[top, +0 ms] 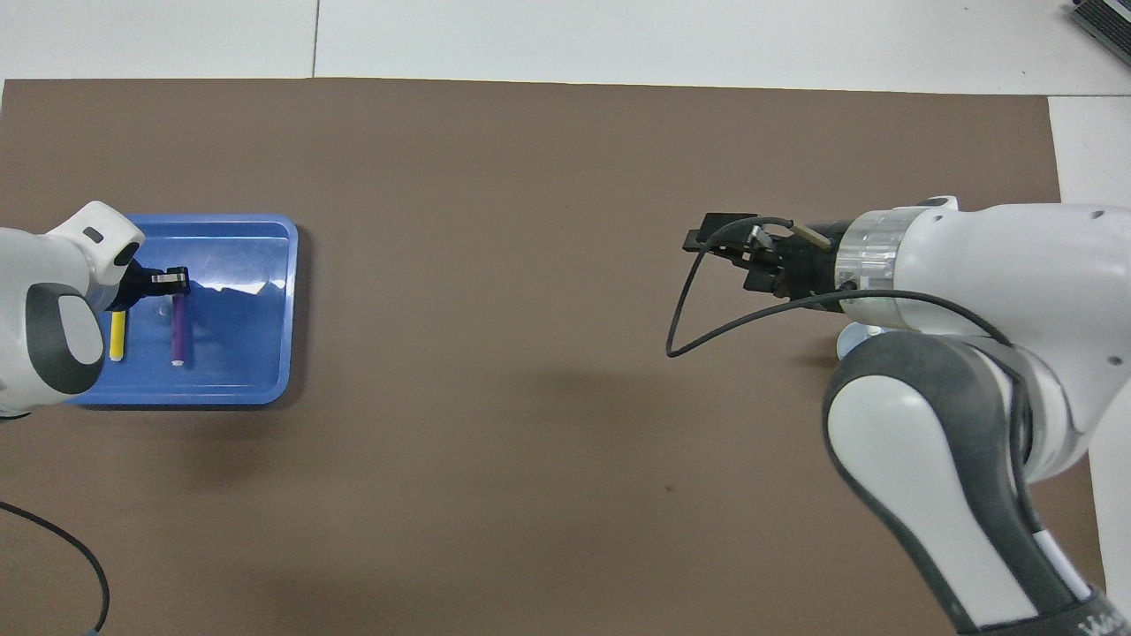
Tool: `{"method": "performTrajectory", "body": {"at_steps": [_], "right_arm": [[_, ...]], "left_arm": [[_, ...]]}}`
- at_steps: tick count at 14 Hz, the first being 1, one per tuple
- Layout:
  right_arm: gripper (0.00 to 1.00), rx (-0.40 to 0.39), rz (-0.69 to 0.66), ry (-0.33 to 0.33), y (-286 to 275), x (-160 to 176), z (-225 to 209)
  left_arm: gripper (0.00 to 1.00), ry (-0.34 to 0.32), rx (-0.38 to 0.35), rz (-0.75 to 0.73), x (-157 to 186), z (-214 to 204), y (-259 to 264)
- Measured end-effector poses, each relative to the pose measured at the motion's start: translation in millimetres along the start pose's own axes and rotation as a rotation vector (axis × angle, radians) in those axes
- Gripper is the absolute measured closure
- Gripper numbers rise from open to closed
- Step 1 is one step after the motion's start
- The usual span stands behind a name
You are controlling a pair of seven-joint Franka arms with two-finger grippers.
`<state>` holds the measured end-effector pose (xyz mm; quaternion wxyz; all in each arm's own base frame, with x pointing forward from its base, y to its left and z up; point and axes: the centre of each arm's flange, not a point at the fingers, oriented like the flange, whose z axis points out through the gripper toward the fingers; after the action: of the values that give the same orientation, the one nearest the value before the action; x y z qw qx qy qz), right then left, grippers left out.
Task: Transfer and insert pens with both arms
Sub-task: 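Grasp the purple pen with the left gripper while the right gripper withdraws, then lift the purple pen with the left gripper while the right gripper approaches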
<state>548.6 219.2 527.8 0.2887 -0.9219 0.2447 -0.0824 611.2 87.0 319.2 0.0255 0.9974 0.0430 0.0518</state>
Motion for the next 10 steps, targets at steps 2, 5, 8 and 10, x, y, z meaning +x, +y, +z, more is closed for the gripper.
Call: {"method": "performTrajectory", "body": {"at_steps": [2, 5, 8, 10], "right_arm": [[0.0, 0.016, 0.064, -0.004, -15, -19, 8], [0.0, 0.049, 0.115, 0.023, -23, -23, 11], [0.0, 0.128, 0.201, 0.035, -33, -30, 21], [0.0, 0.167, 0.243, 0.048, -40, -38, 31]], "left_arm": [[0.83, -0.021, -0.011, -0.036, 10, -20, 7], [0.83, -0.038, -0.022, -0.124, 15, -48, 24], [0.83, -0.058, -0.033, -0.291, 16, -85, 48], [0.83, -0.07, -0.059, -0.437, 15, -113, 65]]}}
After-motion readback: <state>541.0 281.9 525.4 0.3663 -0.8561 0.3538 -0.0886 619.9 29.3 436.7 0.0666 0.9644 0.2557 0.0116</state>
